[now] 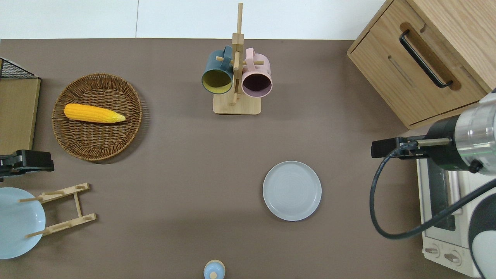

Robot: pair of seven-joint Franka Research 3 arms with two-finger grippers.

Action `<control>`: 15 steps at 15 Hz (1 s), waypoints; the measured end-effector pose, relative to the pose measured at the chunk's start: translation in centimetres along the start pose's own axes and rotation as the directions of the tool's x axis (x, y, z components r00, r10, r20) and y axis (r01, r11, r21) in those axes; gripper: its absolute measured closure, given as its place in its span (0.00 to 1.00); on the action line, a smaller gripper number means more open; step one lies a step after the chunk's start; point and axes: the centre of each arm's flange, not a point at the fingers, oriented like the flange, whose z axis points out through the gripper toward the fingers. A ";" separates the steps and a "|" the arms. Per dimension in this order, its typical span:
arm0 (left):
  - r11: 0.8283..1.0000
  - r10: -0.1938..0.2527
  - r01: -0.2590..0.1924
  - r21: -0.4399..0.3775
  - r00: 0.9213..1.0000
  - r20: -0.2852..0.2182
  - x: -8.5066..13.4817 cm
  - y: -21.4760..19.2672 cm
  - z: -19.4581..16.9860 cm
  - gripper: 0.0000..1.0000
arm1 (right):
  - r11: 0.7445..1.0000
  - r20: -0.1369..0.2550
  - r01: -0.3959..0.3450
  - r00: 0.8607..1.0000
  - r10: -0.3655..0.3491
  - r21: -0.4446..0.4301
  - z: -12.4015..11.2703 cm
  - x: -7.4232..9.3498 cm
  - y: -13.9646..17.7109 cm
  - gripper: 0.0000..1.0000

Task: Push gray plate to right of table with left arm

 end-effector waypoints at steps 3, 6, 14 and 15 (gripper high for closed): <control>1.000 -0.006 0.006 -0.004 1.000 0.002 -0.4 0.3 -1.2 0.00 | 1.000 0.000 0.000 1.000 0.000 0.000 0.0 0.0 0.0 0.00; 1.000 -0.016 0.016 -0.016 1.000 -0.010 -0.5 0.0 -2.6 0.00 | 1.000 0.000 0.000 1.000 0.000 0.000 0.0 0.0 0.0 0.00; 1.000 0.000 -0.001 -0.021 1.000 -0.020 -0.8 0.9 -3.2 0.00 | 1.000 0.000 0.000 1.000 0.000 0.000 0.0 0.0 0.0 0.00; 1.000 0.000 -0.001 -0.021 1.000 -0.020 -0.8 0.9 -3.2 0.00 | 1.000 0.000 0.000 1.000 0.000 0.000 0.0 0.0 0.0 0.00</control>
